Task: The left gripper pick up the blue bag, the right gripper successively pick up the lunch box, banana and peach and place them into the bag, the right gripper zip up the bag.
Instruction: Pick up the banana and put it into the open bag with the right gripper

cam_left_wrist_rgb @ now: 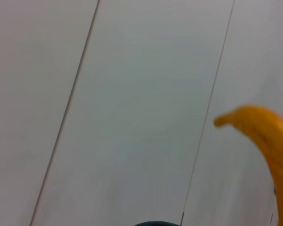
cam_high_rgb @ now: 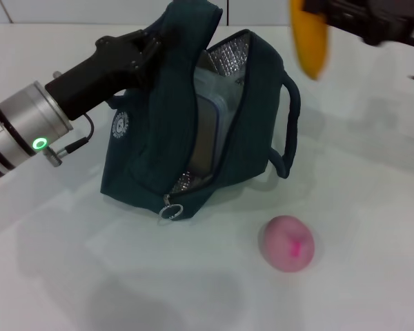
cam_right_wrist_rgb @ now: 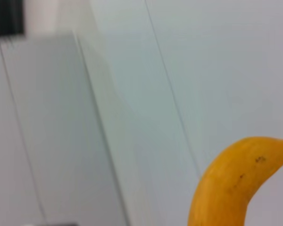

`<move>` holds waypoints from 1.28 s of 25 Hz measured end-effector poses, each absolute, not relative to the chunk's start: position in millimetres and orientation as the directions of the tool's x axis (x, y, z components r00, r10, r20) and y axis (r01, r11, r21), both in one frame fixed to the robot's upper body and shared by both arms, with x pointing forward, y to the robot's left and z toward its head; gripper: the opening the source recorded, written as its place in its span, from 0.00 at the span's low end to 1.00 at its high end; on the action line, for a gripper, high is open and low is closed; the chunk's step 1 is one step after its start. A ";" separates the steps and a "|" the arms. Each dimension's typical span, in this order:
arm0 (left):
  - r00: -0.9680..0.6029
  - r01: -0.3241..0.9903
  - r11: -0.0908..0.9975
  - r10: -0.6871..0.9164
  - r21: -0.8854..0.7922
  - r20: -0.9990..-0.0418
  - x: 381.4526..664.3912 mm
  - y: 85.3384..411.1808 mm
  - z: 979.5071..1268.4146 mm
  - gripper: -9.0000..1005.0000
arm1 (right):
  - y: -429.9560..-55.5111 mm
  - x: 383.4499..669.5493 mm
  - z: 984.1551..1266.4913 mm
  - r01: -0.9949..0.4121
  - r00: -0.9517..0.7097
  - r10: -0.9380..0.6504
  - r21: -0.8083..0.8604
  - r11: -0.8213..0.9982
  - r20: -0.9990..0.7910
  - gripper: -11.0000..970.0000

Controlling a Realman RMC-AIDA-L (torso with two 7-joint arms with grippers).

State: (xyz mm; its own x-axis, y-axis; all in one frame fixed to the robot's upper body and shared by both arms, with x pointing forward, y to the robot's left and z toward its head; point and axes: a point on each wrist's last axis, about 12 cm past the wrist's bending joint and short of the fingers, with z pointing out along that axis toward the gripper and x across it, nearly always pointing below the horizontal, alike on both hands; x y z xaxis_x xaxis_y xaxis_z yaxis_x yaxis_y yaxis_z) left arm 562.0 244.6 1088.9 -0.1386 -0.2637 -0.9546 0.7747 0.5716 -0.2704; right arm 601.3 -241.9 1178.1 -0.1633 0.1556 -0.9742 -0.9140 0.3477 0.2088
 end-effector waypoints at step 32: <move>-0.143 0.768 0.576 -0.273 -0.280 -0.951 573.9 234.6 1092.8 0.05 | -174.5 583.0 1110.1 -0.708 -0.508 0.508 0.673 0.214 -0.696 0.43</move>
State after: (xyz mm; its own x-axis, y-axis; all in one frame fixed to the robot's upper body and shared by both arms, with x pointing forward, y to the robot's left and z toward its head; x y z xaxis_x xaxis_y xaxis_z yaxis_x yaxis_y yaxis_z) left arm 573.9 234.6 1092.8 -0.1427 -0.2730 -0.9514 0.7676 0.5763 -0.2805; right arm 583.0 -174.5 1110.1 -0.5075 0.5078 -0.6961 -0.7081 0.2145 0.6728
